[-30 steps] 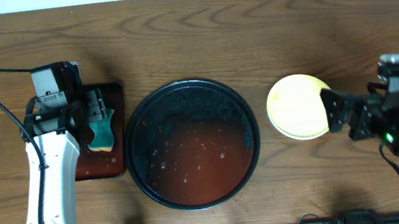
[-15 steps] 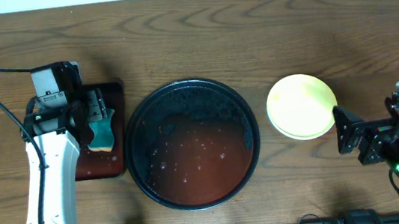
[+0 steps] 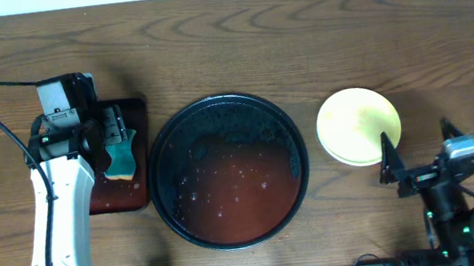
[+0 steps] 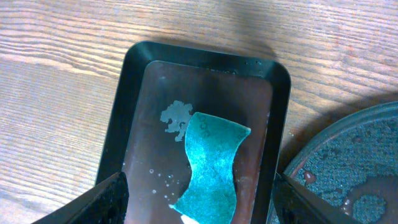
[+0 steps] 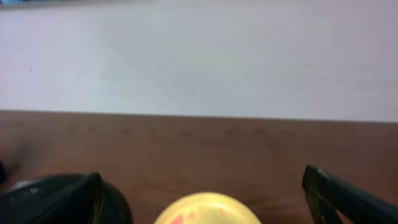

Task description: Clean dirty plates on tray and stack at the side

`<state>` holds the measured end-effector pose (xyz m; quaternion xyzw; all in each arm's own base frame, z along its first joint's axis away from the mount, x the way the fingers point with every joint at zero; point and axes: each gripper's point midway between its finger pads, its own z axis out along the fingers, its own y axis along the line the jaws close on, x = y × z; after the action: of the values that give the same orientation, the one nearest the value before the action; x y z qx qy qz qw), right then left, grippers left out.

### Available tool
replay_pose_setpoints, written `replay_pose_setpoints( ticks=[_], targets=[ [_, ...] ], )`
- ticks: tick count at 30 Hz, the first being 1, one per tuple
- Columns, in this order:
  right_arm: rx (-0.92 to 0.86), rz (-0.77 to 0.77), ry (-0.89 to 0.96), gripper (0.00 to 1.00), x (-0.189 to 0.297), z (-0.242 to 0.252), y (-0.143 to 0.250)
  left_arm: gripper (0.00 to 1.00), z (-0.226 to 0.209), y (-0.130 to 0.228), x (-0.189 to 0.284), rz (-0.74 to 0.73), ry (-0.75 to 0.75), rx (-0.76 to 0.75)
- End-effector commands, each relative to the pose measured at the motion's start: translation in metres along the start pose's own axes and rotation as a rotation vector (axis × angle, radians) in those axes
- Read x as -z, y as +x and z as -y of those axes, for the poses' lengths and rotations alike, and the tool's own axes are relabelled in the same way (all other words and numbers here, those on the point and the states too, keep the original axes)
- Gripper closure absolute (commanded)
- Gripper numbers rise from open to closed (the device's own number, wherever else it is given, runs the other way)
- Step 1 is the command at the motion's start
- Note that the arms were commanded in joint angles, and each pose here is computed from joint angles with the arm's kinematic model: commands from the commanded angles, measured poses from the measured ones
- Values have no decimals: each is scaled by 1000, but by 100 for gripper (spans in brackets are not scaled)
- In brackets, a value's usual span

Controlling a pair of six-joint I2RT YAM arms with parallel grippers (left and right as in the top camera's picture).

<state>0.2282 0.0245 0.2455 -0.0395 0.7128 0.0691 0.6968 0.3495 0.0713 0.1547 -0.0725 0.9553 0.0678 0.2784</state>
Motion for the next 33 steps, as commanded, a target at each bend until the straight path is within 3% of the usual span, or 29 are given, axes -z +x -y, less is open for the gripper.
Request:
replay_pose_setpoints(
  ticks=[1, 7, 14, 33],
  targets=[
    [13, 31, -21, 1, -4, -2, 24, 26, 0, -3, 1, 5, 0, 11],
    [7, 78, -31, 1, -17, 0, 56, 26, 0, -3, 1, 5, 0, 11],
    [-15, -41, -25, 1, -18, 1, 85, 26, 0, -3, 1, 5, 0, 11],
    [-15, -41, -25, 1, -18, 1, 85, 26, 0, -2, 1, 6, -1, 11]
  ],
)
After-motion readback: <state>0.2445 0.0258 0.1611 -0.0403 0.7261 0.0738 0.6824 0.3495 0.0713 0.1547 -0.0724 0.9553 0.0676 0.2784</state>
